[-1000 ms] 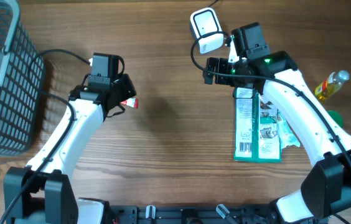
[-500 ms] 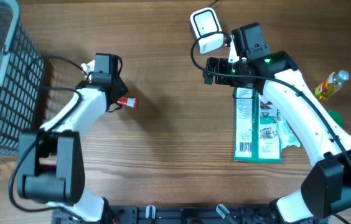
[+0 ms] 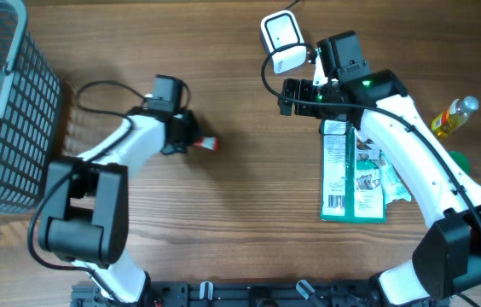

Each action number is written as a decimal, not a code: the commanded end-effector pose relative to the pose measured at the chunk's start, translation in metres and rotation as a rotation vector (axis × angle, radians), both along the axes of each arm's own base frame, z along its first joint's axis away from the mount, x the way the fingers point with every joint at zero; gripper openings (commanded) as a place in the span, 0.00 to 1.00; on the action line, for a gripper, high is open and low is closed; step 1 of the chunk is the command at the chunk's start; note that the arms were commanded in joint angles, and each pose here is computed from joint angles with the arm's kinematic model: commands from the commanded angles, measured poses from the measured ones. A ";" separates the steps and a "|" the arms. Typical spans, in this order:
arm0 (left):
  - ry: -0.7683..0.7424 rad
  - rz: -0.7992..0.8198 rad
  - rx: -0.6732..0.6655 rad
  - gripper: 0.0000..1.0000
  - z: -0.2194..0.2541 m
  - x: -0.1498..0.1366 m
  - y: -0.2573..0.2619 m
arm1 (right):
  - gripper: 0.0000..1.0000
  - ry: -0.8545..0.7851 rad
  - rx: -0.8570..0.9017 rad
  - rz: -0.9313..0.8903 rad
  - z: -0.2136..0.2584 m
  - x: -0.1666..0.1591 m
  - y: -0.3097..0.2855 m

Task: Scan the item barcode
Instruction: 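Move the left gripper to the red strip and grasp it, then drag the red strip right toward the centre with the left gripper, then bring the right gripper to the red strip and grasp it beside the left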

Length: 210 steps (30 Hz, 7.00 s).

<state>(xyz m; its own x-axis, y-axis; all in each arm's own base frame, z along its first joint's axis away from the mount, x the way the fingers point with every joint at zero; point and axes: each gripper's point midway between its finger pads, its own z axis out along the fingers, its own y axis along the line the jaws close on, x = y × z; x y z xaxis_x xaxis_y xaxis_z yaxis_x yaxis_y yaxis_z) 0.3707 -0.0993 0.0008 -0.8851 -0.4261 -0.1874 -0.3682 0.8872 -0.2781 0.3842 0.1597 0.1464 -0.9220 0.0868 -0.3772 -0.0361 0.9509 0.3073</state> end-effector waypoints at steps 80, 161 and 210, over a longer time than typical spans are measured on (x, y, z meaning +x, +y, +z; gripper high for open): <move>0.056 -0.154 0.055 0.16 0.033 -0.019 -0.063 | 1.00 -0.006 0.017 0.011 0.003 0.001 0.005; 0.086 -0.183 0.115 0.09 -0.011 -0.030 -0.078 | 0.54 0.426 0.311 -0.256 -0.160 -0.149 0.088; 0.079 -0.175 0.117 0.19 -0.011 -0.027 -0.076 | 0.04 0.206 0.280 -0.156 -0.152 -0.118 0.093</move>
<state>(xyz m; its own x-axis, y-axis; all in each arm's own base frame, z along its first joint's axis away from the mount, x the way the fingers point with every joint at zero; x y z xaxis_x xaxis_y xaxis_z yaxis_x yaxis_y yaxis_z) 0.3471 -0.1863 0.0052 -0.9589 -0.2263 -0.1709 -0.1931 0.9624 -0.1910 0.2666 0.2590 0.0030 -0.9344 0.3479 -0.0761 0.2425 0.7781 0.5794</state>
